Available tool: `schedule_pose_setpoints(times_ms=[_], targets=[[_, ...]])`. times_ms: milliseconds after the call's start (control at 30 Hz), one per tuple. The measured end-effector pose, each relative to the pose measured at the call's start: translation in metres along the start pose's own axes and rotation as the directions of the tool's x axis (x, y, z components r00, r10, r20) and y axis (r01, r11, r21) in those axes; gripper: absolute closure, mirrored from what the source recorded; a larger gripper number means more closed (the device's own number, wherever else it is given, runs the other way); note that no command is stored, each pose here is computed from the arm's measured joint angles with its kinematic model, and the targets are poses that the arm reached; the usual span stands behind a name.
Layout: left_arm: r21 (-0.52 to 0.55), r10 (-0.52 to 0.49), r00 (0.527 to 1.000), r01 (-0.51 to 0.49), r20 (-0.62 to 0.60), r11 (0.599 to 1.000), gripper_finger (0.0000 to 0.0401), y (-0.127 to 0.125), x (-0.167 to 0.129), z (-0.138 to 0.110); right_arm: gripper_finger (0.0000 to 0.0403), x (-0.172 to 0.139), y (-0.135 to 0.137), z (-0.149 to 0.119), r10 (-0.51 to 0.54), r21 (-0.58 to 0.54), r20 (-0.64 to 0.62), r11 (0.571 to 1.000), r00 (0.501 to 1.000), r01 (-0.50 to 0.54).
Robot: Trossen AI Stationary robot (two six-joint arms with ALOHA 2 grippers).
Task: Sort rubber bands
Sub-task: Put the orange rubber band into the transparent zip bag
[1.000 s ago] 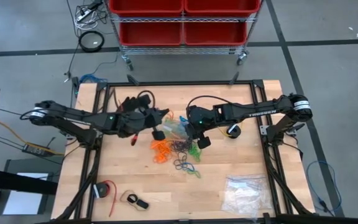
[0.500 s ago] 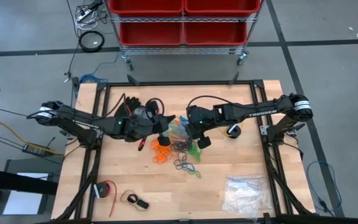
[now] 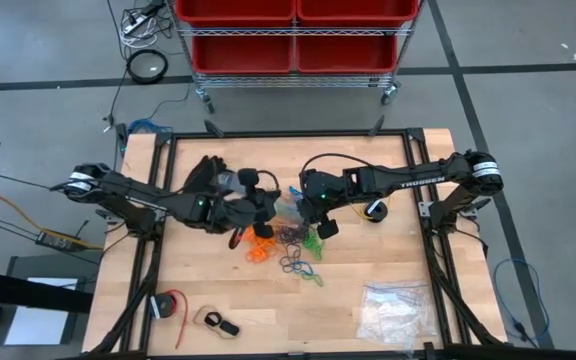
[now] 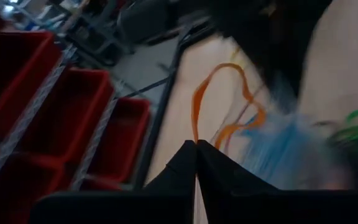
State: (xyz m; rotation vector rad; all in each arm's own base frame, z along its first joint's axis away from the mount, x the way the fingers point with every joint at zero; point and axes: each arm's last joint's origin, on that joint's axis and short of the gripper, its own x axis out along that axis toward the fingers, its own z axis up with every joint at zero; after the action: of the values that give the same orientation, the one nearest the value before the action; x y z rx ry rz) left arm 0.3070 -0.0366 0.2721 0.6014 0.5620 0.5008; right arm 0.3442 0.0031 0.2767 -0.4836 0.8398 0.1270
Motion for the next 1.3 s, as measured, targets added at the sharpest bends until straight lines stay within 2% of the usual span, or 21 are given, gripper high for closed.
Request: schedule_pose_setpoints(times_ms=[133, 333, 600, 700, 833, 967, 1100, 1300], targets=[[0.065, 0.042, 0.999, -0.040, -0.025, 0.997, 0.0373, -0.003, 0.000, -0.001, 0.0403, 0.000, 0.000, 0.000, 0.000, 0.001, -0.001, 1.000, 1.000, 0.000], [0.097, 0.048, 0.998, -0.045, -0.032, 0.994, 0.0375, -0.006, -0.001, -0.001, 0.0403, 0.000, 0.000, 0.000, 0.000, -0.001, -0.002, 1.000, 1.000, 0.000], [0.225, 0.101, 0.992, -0.082, -0.078, 0.971, 0.0375, -0.007, -0.003, -0.005, 0.0403, 0.000, 0.000, 0.000, 0.001, -0.001, -0.003, 1.000, 1.000, -0.001], [0.256, 0.085, 0.993, -0.062, -0.082, 0.965, 0.0375, -0.010, -0.006, -0.005, 0.0403, 0.000, 0.000, 0.000, 0.001, -0.001, -0.004, 1.000, 1.000, -0.001], [0.269, -0.037, 0.998, 0.051, -0.057, 0.962, 0.0375, -0.011, -0.009, 0.001, 0.0403, 0.000, 0.000, 0.000, 0.001, -0.002, -0.003, 1.000, 1.000, -0.001], [0.246, -0.054, 0.998, 0.058, -0.021, 0.967, 0.0373, -0.009, -0.013, 0.010, 0.0403, 0.000, 0.000, 0.000, 0.000, -0.002, -0.003, 1.000, 1.000, 0.000], [0.247, -0.087, 0.996, 0.088, -0.013, 0.965, 0.0351, -0.007, -0.014, 0.014, 0.0403, 0.000, 0.000, 0.000, 0.000, 0.000, -0.003, 1.000, 1.000, 0.000], [0.248, -0.115, 0.993, 0.113, -0.009, 0.962, 0.0275, -0.008, -0.015, 0.014, 0.0403, 0.000, 0.000, 0.000, 0.000, 0.000, -0.002, 1.000, 1.000, 0.000]])
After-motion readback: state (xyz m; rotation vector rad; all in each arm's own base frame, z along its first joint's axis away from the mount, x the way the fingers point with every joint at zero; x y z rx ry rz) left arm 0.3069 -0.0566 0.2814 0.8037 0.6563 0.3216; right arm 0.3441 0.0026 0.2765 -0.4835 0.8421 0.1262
